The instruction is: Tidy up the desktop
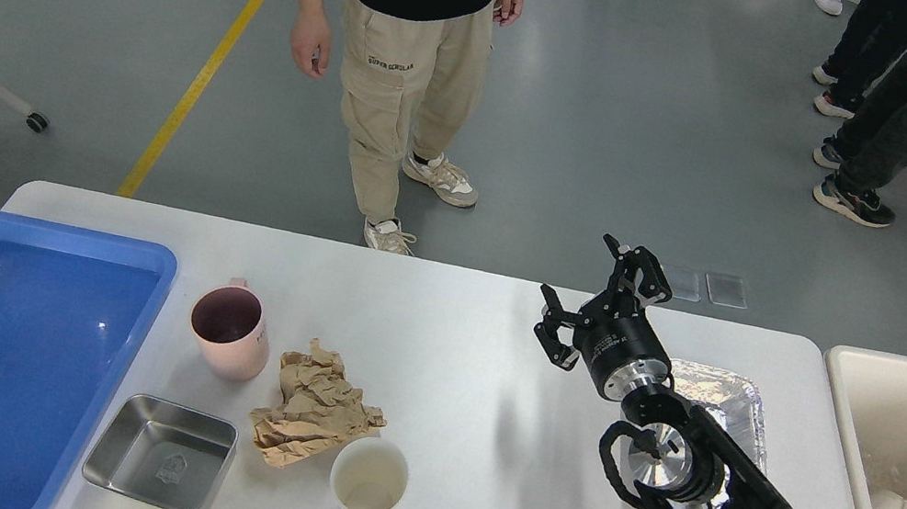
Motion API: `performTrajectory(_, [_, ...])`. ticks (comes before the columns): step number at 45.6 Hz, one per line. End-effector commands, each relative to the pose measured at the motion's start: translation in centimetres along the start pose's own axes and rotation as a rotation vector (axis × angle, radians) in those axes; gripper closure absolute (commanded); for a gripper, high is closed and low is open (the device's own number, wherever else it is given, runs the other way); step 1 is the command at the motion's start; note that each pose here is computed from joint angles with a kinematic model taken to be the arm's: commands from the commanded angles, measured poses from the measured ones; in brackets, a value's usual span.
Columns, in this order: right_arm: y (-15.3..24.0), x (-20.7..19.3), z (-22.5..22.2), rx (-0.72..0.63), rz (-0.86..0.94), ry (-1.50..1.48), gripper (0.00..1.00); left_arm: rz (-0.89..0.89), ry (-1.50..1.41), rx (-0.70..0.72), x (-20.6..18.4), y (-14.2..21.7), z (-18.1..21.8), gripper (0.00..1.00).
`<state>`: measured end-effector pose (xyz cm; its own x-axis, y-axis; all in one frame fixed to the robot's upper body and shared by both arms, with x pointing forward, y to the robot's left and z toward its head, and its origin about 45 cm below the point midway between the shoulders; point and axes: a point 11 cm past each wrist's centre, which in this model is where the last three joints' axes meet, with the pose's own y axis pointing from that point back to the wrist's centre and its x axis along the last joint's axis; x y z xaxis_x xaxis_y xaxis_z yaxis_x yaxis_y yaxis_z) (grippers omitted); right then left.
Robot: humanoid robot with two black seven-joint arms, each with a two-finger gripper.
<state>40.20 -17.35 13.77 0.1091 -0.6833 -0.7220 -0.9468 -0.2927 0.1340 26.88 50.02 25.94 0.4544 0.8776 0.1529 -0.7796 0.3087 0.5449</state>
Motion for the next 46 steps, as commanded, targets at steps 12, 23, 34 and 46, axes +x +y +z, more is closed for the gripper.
performTrajectory(12, [-0.2, -0.7, 0.5, -0.005, -0.012, -0.012, 0.00, 0.022, -0.089, 0.088, 2.2, 3.6, 1.4, 0.03])
performTrajectory(23, [0.0, -0.4, 0.3, -0.002, -0.006, -0.010, 0.00, 0.056, -0.126, 0.081, 3.3, 4.7, 2.9, 0.03])
performTrajectory(34, [0.0, -0.6, 0.6, -0.006, -0.010, -0.018, 0.00, 0.046, -0.077, 0.059, 1.9, 1.8, -0.1, 0.03])
performTrajectory(46, [-0.2, -0.9, 0.5, -0.004, -0.015, -0.017, 0.00, 0.050, -0.140, 0.012, 1.7, -0.9, -1.1, 0.03])
